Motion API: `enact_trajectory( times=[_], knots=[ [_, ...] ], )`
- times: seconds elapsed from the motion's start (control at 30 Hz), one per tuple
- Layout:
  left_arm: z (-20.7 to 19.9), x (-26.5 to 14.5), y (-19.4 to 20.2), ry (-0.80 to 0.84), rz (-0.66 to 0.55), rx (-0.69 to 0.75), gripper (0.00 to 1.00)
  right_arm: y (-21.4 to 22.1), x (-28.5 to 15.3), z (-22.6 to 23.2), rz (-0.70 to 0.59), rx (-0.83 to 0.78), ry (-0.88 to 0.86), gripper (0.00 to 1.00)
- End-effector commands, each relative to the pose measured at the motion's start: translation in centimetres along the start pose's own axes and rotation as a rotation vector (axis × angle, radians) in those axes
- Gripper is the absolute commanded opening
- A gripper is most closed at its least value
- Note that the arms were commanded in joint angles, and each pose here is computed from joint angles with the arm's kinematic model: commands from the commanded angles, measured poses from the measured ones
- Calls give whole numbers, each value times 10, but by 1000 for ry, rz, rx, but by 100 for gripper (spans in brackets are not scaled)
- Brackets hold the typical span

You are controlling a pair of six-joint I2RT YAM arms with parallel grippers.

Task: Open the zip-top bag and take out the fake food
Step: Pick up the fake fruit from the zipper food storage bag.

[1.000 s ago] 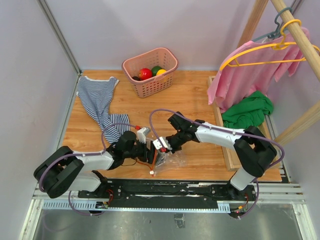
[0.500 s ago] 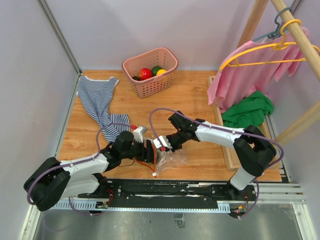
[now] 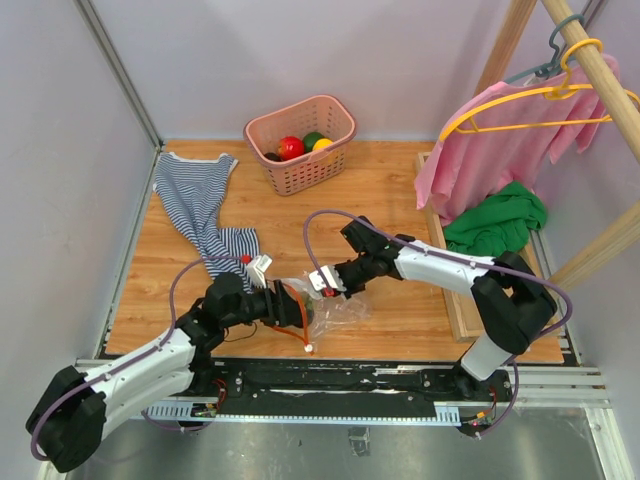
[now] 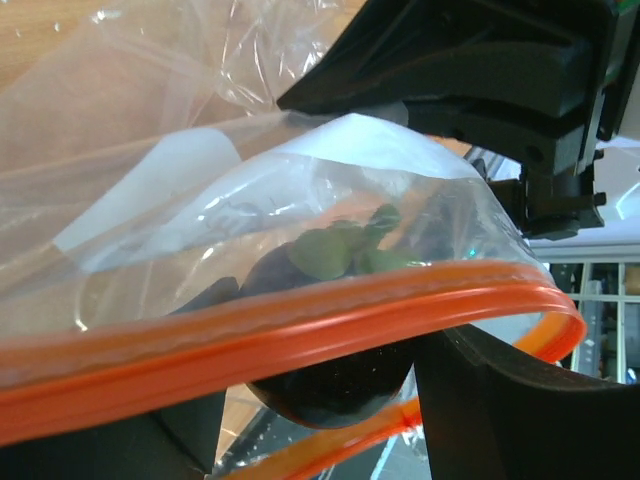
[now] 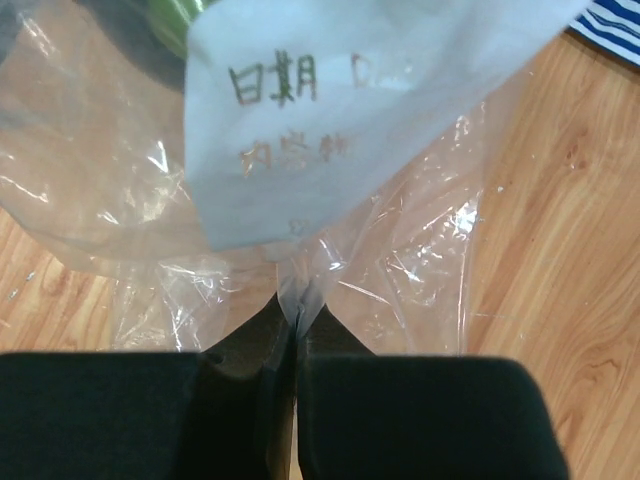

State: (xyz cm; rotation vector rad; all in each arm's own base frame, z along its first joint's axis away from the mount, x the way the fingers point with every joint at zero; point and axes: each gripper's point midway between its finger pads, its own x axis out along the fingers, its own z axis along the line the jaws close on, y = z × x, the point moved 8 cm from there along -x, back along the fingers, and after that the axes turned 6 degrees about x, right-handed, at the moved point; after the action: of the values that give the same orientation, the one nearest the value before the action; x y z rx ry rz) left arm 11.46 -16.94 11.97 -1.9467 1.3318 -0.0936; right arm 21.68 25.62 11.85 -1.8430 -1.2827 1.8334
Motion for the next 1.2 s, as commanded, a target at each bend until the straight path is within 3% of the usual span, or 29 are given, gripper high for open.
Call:
enact_trajectory(
  times=[0.0,0.3,0.63,1.0,1.17],
  knots=[
    [0,-5,3,-5,31,-55,23,11,-15,-1,67,25,27,1],
    [-9,-7,-2,3,107,-57,21,25,-39,-14,119,54,132,1],
    [-21,-14,-16,44,73,20,21,41,-59,-18,134,75,175,1],
    [-69,-48,-104,-4,-270,141,20,59,-81,-22,130,160,211,4],
    [-77,-41,-168,1,-456,169,19,60,-83,-21,111,179,207,25]
  ],
)
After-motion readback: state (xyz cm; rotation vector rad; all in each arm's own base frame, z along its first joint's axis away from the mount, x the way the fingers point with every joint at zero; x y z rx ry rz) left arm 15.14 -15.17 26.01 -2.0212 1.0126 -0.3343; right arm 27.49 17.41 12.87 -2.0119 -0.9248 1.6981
